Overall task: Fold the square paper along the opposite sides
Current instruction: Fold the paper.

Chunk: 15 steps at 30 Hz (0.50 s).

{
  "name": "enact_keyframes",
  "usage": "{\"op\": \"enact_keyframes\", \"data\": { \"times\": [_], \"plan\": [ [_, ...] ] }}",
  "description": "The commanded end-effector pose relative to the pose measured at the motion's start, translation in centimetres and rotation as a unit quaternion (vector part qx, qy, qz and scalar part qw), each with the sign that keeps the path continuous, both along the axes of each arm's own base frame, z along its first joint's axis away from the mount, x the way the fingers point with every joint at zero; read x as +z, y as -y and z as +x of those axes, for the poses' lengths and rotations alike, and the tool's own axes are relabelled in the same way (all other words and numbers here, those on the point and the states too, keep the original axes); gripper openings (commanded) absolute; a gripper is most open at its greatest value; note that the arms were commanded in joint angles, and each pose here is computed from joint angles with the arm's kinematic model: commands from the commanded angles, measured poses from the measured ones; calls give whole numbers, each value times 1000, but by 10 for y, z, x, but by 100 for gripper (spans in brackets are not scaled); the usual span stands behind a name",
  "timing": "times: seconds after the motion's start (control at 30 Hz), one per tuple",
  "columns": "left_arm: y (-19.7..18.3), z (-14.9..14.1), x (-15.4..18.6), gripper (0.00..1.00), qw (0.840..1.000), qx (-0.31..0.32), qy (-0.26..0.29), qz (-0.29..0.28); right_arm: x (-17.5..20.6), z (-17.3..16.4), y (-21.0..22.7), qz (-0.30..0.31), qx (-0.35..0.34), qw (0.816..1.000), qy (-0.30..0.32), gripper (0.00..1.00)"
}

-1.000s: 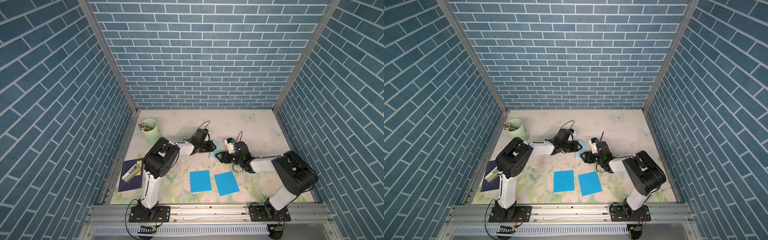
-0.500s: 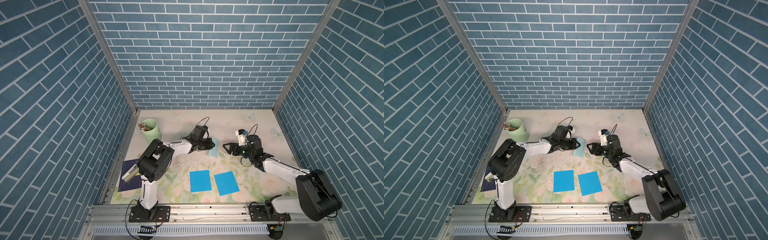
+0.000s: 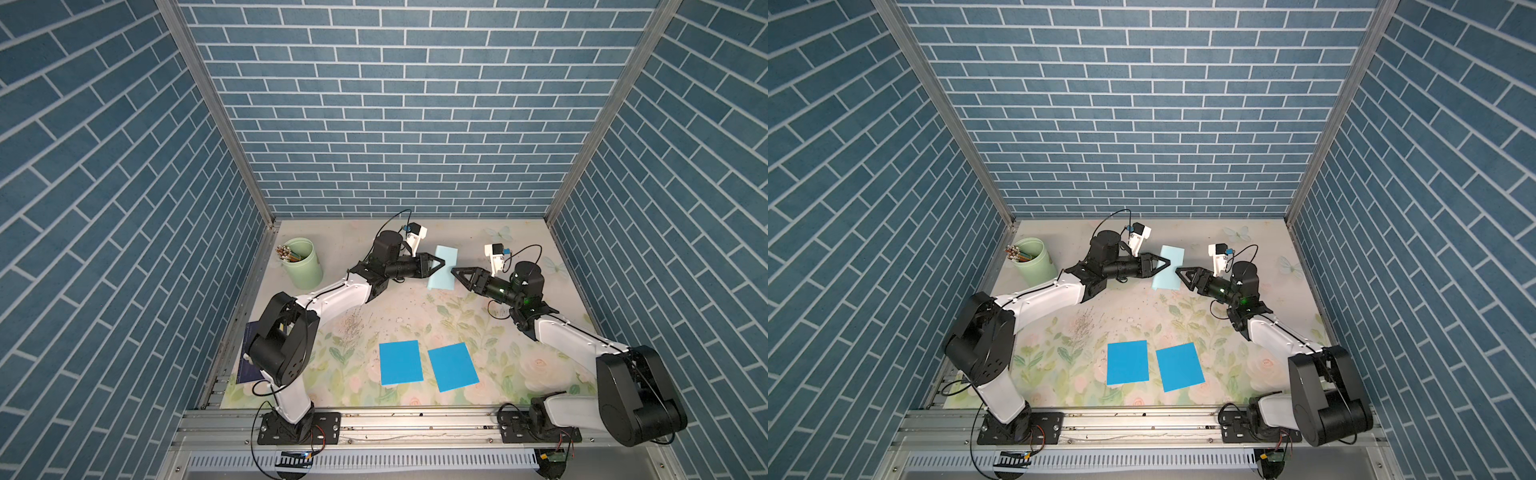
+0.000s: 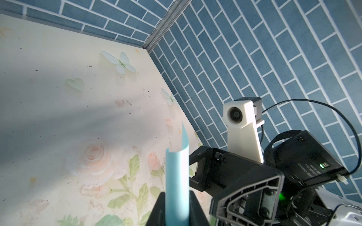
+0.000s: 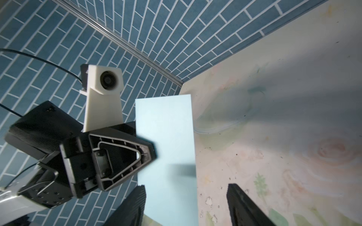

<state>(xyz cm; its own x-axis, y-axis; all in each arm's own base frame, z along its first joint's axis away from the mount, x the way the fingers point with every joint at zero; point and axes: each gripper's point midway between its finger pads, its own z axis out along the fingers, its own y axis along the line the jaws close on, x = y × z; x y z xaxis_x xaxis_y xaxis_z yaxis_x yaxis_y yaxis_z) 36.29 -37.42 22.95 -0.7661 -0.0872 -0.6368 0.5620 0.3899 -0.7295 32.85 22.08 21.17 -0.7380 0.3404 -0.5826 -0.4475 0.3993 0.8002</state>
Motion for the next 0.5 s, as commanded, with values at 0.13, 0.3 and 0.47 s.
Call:
{"op": "enact_keyframes", "data": {
  "times": [0.13,0.3,0.47],
  "plan": [
    [-2,-9,25,21,999,-15,18,-36,28,0,-9,49,32,998,28,55],
    [-3,-11,27,21,999,-14,21,-36,32,1,-10,49,33,998,36,32],
    [-7,-9,25,21,999,-7,24,-30,38,0,-8,42,31,997,49,0]
  ]
}}
